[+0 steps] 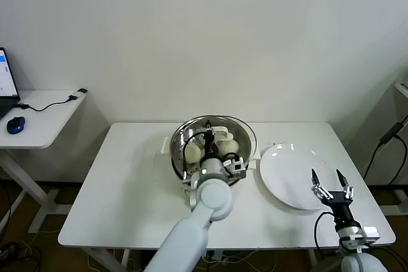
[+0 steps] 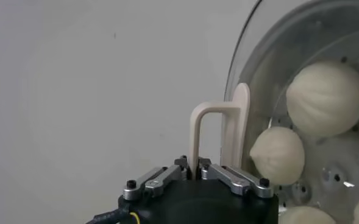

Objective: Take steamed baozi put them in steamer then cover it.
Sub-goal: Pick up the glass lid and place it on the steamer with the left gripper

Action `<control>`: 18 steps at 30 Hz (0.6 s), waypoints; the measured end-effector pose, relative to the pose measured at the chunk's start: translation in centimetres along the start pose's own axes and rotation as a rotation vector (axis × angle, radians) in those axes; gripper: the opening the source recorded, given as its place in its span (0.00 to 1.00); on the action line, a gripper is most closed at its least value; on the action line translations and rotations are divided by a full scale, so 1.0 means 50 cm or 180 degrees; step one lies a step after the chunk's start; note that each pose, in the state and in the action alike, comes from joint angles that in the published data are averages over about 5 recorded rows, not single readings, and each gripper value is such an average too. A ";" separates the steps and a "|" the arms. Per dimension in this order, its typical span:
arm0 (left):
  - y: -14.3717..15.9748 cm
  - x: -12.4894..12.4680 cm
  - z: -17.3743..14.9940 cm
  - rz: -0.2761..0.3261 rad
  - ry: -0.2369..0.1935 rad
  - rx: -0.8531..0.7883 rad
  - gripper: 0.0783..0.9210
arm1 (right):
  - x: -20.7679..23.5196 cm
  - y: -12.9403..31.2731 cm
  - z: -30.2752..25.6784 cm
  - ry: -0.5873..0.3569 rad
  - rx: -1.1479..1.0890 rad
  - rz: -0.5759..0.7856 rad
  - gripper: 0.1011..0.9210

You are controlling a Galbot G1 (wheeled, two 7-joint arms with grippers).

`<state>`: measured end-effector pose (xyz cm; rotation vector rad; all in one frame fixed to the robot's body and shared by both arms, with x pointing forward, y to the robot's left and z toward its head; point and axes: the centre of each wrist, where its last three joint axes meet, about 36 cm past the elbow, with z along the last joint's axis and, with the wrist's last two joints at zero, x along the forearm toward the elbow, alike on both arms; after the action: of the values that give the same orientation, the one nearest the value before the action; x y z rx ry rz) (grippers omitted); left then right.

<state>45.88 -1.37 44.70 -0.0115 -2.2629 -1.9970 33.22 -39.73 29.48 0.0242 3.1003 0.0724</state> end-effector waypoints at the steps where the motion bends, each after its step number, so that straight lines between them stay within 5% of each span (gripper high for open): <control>1: -0.001 0.000 0.000 -0.0007 0.0005 -0.0011 0.10 | 0.000 0.000 0.000 0.0001 0.0000 0.0001 0.88; 18: -0.017 -0.002 0.003 -0.0029 0.0082 -0.0192 0.10 | -0.002 -0.004 0.004 0.0000 0.0002 0.0013 0.88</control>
<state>45.91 -1.31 43.85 0.0188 -2.1904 -2.0570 33.30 -39.91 29.27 0.0308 3.1005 0.0717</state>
